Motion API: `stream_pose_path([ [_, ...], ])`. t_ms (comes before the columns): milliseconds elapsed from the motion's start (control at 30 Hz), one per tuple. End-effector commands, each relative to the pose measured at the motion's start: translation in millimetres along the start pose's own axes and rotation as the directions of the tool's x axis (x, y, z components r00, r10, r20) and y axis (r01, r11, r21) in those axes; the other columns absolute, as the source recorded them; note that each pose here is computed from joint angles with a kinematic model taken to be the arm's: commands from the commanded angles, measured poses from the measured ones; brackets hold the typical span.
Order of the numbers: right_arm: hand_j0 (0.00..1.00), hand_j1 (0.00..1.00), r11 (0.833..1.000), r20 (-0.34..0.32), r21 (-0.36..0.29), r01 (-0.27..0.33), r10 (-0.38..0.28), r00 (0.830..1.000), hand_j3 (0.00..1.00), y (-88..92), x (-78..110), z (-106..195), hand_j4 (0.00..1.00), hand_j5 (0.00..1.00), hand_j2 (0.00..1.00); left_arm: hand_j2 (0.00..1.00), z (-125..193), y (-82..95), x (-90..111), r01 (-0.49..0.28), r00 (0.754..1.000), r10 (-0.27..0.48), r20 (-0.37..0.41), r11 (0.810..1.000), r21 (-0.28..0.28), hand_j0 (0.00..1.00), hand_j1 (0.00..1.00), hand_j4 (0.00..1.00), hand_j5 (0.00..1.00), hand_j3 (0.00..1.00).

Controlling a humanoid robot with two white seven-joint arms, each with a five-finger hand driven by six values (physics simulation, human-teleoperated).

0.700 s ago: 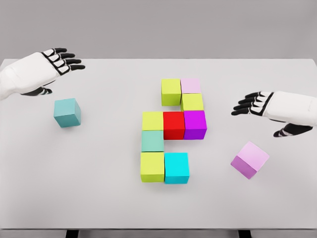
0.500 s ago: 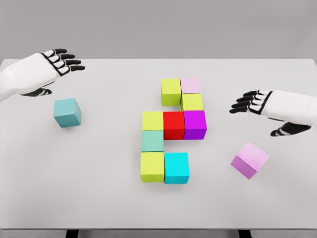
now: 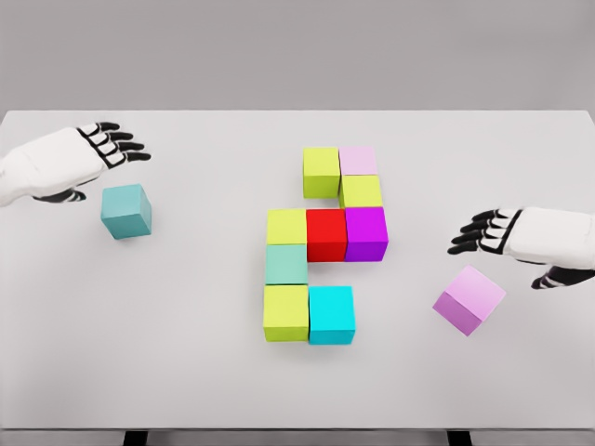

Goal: Assemble the squares on the desktop into the number 2

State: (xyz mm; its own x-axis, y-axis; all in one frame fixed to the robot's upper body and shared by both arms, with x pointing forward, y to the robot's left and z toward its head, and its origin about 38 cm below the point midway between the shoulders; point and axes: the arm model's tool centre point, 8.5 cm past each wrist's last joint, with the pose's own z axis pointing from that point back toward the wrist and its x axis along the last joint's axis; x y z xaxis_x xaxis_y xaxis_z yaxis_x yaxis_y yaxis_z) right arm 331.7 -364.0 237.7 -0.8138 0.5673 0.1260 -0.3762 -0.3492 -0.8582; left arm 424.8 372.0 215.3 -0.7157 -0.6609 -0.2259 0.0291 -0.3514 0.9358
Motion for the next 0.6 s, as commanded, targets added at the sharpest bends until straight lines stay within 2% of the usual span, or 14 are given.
stream_pose_path([
  [0, 1.0, 1.0, 1.0, 0.022, 0.016, 0.014, -0.015, 1.0, 1.0, 9.0, 3.6, -8, 1.0, 1.0, 1.0, 1.0, 2, -3.9, 0, -0.007, 1.0, 0.007, 0.002, 1.0, -0.013, 1.0, 1.0, 1.0, 1.0, 1.0],
  [200, 1.0, 1.0, 0.999, 0.053, 0.027, -0.026, 0.025, 0.998, 1.0, 14.6, 5.1, -31, 1.0, 1.0, 1.0, 1.0, 4, -7.4, 1, -0.014, 1.0, 0.015, 0.007, 1.0, -0.024, 1.0, 1.0, 1.0, 1.0, 1.0],
  [333, 1.0, 1.0, 0.999, 0.052, 0.044, -0.016, 0.014, 0.999, 1.0, 22.1, 3.2, -34, 1.0, 1.0, 1.0, 1.0, 8, -13.7, -1, -0.042, 0.999, 0.042, 0.0, 0.998, -0.038, 1.0, 1.0, 1.0, 1.0, 1.0],
  [400, 1.0, 1.0, 0.997, 0.052, 0.064, -0.036, 0.032, 0.998, 1.0, 26.7, 3.6, -36, 1.0, 1.0, 1.0, 1.0, 7, -15.6, 0, -0.036, 0.999, 0.037, 0.005, 0.998, -0.047, 1.0, 1.0, 1.0, 1.0, 1.0],
  [567, 1.0, 1.0, 0.997, 0.053, 0.07, -0.042, 0.039, 0.998, 1.0, 27.7, 4.0, -37, 1.0, 1.0, 1.0, 1.0, 6, -20.3, 3, -0.038, 0.999, 0.039, 0.013, 0.997, -0.063, 1.0, 1.0, 1.0, 1.0, 1.0],
])
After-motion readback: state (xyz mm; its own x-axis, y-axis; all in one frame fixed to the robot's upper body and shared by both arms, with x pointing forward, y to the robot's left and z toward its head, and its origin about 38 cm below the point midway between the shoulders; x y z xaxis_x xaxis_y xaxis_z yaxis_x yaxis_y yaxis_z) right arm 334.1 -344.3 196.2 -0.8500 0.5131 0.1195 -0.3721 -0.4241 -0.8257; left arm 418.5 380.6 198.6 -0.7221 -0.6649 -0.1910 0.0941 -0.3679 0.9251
